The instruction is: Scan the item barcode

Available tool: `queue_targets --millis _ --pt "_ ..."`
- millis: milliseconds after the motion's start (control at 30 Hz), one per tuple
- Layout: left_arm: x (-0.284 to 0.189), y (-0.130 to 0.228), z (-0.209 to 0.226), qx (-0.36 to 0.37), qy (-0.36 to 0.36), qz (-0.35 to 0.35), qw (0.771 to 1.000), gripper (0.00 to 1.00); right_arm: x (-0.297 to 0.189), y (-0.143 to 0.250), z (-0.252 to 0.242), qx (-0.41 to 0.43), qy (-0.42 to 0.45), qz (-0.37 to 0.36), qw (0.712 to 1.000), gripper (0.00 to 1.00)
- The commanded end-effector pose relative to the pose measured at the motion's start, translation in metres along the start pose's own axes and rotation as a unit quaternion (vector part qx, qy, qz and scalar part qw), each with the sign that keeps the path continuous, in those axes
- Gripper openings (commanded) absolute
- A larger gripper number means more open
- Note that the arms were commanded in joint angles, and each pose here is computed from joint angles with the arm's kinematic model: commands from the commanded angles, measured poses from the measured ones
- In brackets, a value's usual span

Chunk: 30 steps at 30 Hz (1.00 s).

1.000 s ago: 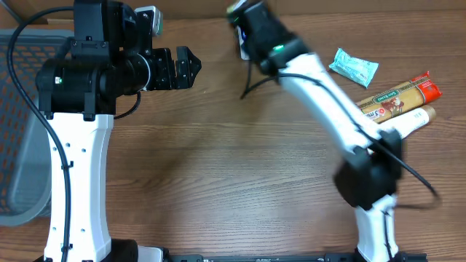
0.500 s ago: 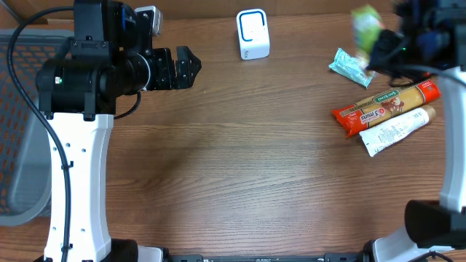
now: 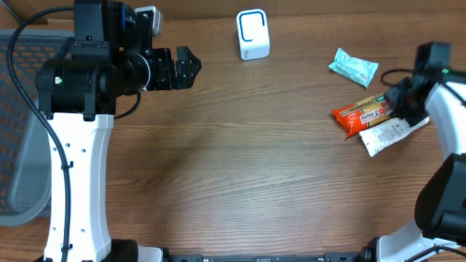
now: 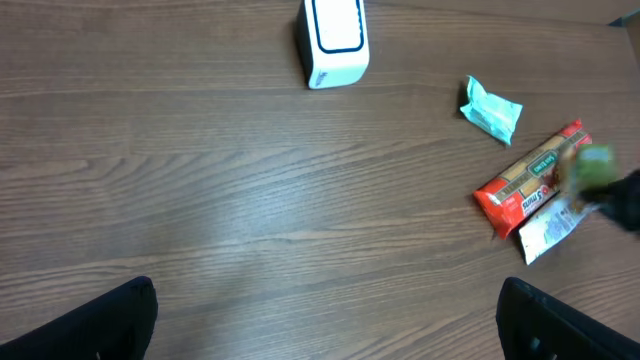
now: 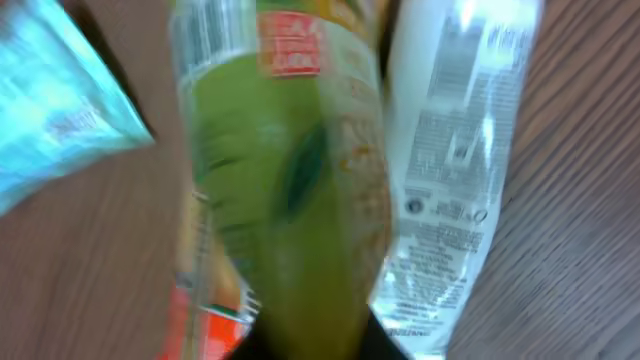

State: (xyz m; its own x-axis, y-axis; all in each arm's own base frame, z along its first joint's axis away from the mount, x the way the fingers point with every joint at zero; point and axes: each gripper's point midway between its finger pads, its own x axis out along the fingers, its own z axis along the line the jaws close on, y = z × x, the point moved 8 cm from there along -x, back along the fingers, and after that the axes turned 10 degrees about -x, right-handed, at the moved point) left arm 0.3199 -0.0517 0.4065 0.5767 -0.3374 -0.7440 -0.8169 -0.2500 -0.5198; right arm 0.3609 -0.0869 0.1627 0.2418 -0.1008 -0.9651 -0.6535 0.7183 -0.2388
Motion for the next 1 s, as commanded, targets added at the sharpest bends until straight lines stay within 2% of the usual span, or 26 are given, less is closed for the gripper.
queue_targets --millis 0,33,133,233,300,433,500,533,567,733,967 --pt "0.002 -0.002 0.001 -0.002 0.000 0.000 1.000 0.99 -0.003 0.007 0.005 0.005 -0.029 0.009 1.000 0.21" --pt "0.002 -0.002 0.001 -0.002 0.000 0.000 1.000 1.00 -0.010 0.010 0.007 -0.007 -0.048 0.023 0.999 0.32" --pt "0.002 -0.002 0.001 -0.002 0.000 0.000 1.000 0.99 -0.036 0.009 0.015 -0.047 -0.091 0.020 0.995 0.49" --pt "0.002 -0.002 0.001 -0.002 0.000 0.000 1.000 1.00 -0.085 0.007 0.017 -0.068 -0.122 -0.010 0.990 0.57" --pt "0.002 -0.002 0.001 -0.002 0.000 0.000 1.000 1.00 -0.126 0.010 0.017 -0.096 -0.151 -0.036 0.983 0.59" --pt "0.002 -0.002 0.001 -0.002 0.000 0.000 1.000 0.99 -0.221 0.037 0.006 -0.160 -0.217 -0.101 0.958 0.71" --pt "0.002 -0.002 0.001 -0.002 0.000 0.000 1.000 0.99 -0.258 0.054 -0.007 -0.163 -0.238 -0.131 0.948 0.73" --pt "0.002 -0.002 0.001 -0.002 0.000 0.000 1.000 1.00 -0.274 0.064 -0.015 -0.165 -0.249 -0.147 0.943 0.96" --pt "0.002 -0.002 0.001 -0.002 0.000 0.000 1.000 1.00 -0.287 0.073 -0.022 -0.166 -0.255 -0.161 0.939 1.00" --pt "0.002 -0.002 0.001 -0.002 0.000 0.000 1.000 1.00 -0.337 0.123 -0.061 -0.171 -0.288 -0.237 0.912 1.00" --pt "0.002 -0.002 0.001 -0.002 0.000 0.000 1.000 1.00 -0.370 0.168 -0.094 -0.175 -0.320 -0.311 0.877 1.00"
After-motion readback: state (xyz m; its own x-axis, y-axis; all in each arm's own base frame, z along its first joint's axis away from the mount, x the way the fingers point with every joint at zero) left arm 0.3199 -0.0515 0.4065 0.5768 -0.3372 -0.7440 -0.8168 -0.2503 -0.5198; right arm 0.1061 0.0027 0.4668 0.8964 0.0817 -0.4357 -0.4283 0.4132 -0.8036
